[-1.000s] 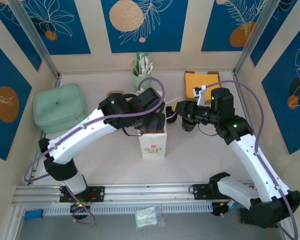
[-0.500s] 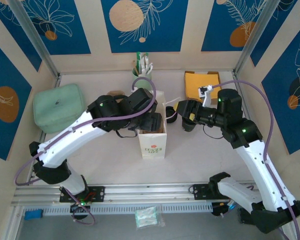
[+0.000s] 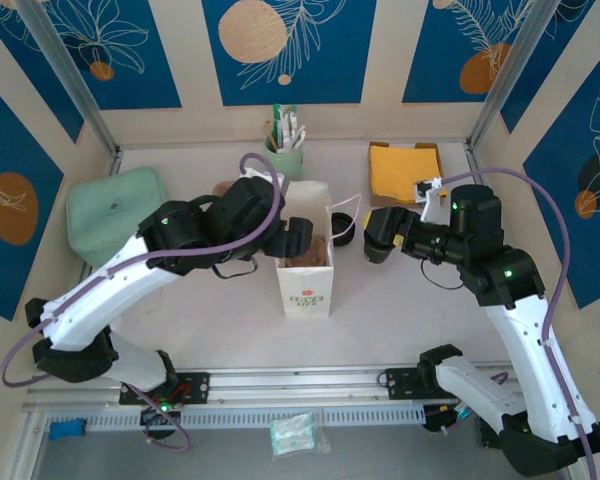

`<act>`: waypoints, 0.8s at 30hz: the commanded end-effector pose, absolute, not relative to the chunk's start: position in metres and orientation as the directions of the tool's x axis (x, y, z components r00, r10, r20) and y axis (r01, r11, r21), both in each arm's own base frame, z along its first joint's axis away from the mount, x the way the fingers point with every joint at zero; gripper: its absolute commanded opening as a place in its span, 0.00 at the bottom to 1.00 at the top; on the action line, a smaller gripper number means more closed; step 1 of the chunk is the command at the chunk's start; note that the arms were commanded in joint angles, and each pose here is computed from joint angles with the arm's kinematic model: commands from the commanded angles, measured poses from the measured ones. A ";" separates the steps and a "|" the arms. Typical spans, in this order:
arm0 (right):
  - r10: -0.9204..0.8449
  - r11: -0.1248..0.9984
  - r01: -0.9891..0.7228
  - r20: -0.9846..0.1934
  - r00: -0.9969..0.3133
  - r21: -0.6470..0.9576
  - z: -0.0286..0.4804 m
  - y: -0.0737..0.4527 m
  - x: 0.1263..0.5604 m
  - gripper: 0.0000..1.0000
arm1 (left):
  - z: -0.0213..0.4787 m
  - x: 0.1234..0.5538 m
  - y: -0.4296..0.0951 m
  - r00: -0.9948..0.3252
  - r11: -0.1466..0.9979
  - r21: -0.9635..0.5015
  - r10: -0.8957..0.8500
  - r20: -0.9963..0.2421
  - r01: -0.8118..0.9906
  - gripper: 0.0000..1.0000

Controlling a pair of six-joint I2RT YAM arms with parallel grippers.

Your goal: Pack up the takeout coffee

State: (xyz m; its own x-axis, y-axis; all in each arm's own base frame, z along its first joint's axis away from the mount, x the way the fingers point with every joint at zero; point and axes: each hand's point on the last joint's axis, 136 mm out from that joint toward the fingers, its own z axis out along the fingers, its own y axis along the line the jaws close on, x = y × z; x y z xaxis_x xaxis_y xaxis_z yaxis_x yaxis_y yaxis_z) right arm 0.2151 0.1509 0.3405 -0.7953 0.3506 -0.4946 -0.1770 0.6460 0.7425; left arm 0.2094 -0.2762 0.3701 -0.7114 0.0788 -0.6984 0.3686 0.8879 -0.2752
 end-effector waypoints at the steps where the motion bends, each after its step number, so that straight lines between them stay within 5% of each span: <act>1: 0.344 0.683 -0.137 -0.482 -0.806 0.717 0.329 0.142 0.210 0.76 | 0.390 0.221 -0.257 -0.652 0.887 -0.285 0.024 -0.757 0.364 0.88; 24: 0.207 0.923 0.082 -0.304 -0.930 0.377 0.240 0.081 0.268 0.77 | 0.376 0.277 -0.204 -0.689 0.847 -0.444 -0.136 -0.712 0.291 0.99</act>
